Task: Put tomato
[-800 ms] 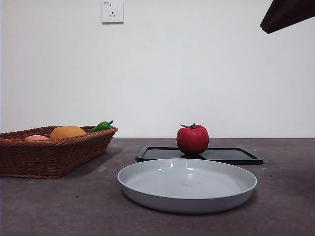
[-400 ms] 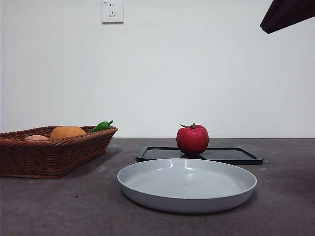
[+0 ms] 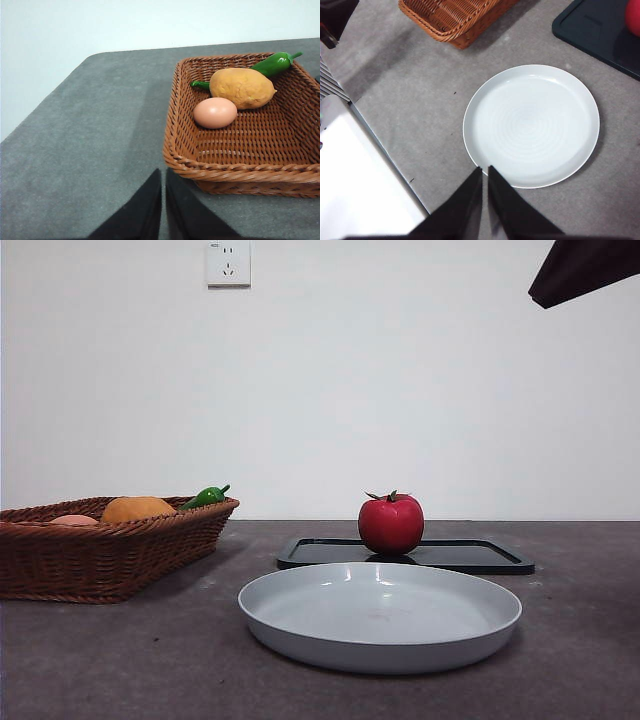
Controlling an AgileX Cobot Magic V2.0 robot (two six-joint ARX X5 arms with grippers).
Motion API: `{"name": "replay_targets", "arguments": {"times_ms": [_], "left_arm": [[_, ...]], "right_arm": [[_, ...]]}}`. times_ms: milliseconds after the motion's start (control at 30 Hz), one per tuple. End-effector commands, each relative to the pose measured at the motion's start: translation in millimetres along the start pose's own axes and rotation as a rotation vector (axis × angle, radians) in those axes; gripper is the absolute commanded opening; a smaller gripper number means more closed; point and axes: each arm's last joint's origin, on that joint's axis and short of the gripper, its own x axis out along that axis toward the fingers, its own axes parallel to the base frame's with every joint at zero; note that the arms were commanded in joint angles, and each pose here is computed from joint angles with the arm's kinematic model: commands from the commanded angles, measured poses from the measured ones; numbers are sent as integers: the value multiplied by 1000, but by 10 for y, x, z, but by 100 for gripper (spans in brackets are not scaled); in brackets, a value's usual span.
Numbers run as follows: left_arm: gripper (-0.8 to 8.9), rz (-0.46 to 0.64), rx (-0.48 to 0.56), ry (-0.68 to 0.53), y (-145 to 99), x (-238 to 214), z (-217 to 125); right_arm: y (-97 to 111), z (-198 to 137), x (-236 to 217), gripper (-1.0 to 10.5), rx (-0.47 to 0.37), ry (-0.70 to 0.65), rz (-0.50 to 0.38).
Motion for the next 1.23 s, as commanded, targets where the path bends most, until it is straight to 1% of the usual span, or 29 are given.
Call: {"name": "replay_targets", "arguments": {"times_ms": [33,100,200,267,367,433,533,700,800,900,1100,1233], "left_arm": [[13,2,-5,26,-3,19,-72],[13,3,-5,26,-3,19,-72],[13,2,-6,26,-3,19,-72],[13,2,-5,26,-4,19,-72],[13,2,-5,26,-3,19,-72],[13,2,-5,26,-4,19,-72],[13,2,-6,26,-4,19,-72],[13,2,-5,26,-4,19,-72],[13,2,-5,26,-3,19,-72],[13,2,-6,26,-4,19,-72],[13,2,-5,26,-4,19,-72],[13,2,-6,26,-4,19,-72]], "right_arm": [[3,21,-65,6,-80,-38,-38],[-27,26,-122,6,-119,-76,-84],[-125,23,-252,6,-119,-224,-177],[-199,-48,-330,6,-110,-335,-245],[-299,-226,-371,6,-109,-454,-342],[-383,-400,-361,6,-104,-532,-442],[-482,-644,-296,6,-88,-628,-560],[-611,-991,-149,5,-46,-732,-702],[-672,-1149,-54,6,-31,-757,-734],[-722,-1263,35,6,-28,-754,-738],[-793,-1399,152,5,-6,-732,-740],[-811,-1460,176,6,38,-685,-764]]}}
